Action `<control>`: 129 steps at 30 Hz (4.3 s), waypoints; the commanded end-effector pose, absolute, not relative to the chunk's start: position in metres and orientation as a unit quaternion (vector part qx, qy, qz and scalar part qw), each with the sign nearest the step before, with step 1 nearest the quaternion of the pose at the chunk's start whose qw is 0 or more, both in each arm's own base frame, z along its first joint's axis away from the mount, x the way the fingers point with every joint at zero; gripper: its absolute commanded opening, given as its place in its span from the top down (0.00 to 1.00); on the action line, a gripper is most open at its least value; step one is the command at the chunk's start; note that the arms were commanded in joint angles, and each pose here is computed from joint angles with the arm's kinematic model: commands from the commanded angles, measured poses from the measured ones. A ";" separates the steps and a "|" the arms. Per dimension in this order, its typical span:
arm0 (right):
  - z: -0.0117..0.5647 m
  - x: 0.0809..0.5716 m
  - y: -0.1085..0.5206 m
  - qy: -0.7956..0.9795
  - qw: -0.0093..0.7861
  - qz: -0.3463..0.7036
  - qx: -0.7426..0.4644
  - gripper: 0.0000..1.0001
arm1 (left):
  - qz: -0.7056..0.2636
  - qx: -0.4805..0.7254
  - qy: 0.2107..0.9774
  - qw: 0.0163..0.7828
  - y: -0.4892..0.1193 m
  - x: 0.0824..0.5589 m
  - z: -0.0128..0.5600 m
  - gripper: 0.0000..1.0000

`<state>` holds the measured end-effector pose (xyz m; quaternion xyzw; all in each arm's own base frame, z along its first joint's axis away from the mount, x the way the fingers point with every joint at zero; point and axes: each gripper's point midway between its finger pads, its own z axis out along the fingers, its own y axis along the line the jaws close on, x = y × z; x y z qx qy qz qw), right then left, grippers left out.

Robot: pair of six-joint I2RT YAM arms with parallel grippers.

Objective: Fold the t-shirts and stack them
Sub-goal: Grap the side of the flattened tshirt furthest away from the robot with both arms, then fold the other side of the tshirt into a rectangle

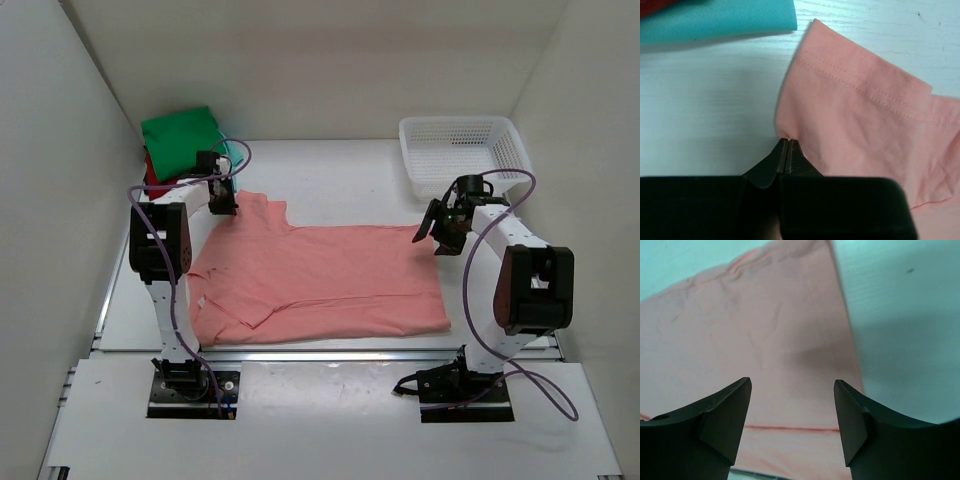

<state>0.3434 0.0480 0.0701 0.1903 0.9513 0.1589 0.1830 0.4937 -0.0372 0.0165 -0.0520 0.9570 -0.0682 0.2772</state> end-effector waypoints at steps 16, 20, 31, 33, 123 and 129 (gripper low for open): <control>0.052 0.441 0.013 0.917 0.301 0.091 0.245 0.35 | -0.115 -0.054 0.944 0.303 -0.045 0.479 0.050 1.00; 0.046 0.454 0.019 0.920 0.304 0.090 0.230 0.36 | -0.122 -0.057 0.942 0.307 -0.046 0.478 0.055 1.00; 0.044 0.461 0.021 0.918 0.308 0.105 0.226 1.00 | -0.131 -0.069 0.938 0.312 -0.045 0.478 0.062 1.00; 0.052 0.462 0.024 0.918 0.319 0.107 0.213 1.00 | -0.138 -0.068 0.936 0.315 -0.047 0.480 0.068 1.00; 0.115 0.342 0.047 0.911 0.347 0.167 0.147 0.59 | -0.145 -0.281 0.913 0.257 -0.064 0.215 0.081 0.44; 0.081 0.336 0.079 0.938 0.270 0.189 0.111 0.63 | -0.113 -0.231 0.944 0.207 -0.090 0.234 0.048 0.46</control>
